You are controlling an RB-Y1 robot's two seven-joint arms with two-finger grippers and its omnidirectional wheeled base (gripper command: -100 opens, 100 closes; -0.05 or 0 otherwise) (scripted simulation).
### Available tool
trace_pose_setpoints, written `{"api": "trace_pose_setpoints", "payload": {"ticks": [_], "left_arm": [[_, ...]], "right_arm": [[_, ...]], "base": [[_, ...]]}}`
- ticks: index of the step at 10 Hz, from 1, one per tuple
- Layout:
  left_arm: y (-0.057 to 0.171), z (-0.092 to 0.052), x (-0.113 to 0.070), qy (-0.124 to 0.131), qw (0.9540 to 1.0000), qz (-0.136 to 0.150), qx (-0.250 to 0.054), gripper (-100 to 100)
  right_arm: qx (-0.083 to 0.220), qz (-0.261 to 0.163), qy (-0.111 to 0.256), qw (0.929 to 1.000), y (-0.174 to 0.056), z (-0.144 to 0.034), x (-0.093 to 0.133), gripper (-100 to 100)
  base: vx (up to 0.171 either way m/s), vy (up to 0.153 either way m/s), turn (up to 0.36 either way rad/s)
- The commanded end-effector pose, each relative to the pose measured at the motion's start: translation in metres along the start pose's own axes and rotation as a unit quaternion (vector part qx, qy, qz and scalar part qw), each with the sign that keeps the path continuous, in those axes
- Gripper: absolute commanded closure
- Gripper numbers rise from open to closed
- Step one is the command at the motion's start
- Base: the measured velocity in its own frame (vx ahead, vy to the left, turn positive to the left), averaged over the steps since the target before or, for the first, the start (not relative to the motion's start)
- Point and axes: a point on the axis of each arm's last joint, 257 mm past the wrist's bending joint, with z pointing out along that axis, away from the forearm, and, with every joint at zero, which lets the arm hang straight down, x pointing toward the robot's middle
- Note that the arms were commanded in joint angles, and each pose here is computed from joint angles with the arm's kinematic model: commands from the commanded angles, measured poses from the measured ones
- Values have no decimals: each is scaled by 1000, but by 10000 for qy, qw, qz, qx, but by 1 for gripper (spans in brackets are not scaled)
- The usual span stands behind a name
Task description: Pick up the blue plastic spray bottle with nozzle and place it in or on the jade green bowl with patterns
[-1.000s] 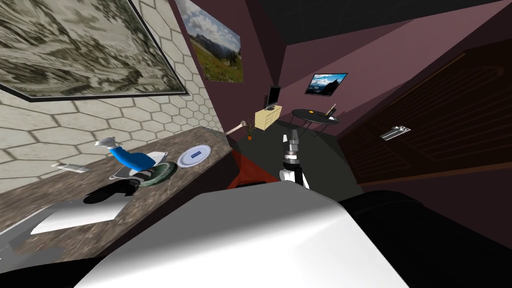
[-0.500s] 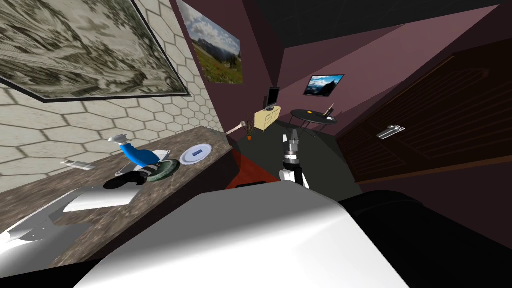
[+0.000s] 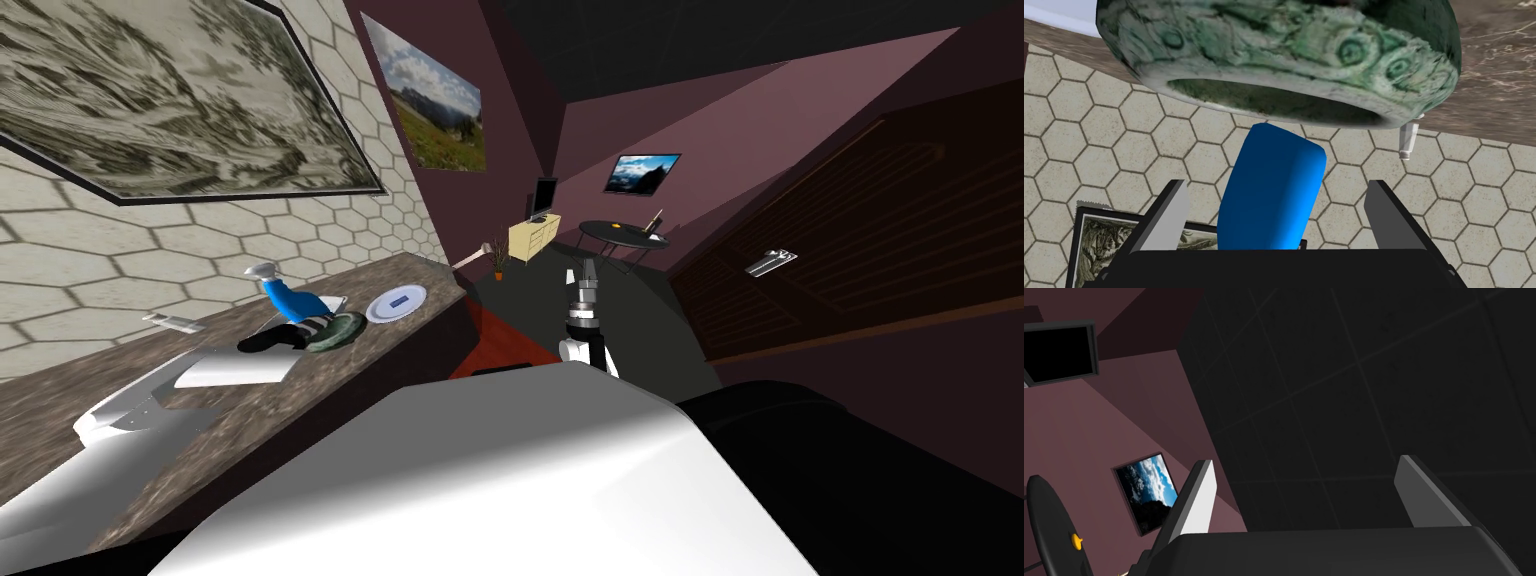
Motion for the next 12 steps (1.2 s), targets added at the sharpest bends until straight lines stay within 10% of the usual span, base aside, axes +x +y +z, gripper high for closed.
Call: {"api": "trace_pose_setpoints", "payload": {"ticks": [1,4,7,9,12], "left_arm": [[-17,0,-12,-107,9998,-66,135,-100],[-6,17,-1,149,9991,285,-285,-100],[-53,18,-39,-140,9998,93,66,-100],[-29,29,-37,40,9981,424,-442,-100],[-68,30,-62,-138,9992,328,-186,-100]], "right_arm": [[0,0,0,10000,0,0,0,0],[-1,1,0,10000,0,0,0,0],[0,0,0,10000,0,0,0,0],[-2,1,0,10000,0,0,0,0],[0,0,0,10000,0,0,0,0]], "base": [[17,-2,-3],[-147,9,-35],[-16,-3,3],[-193,14,-58],[-34,-7,6]]}}
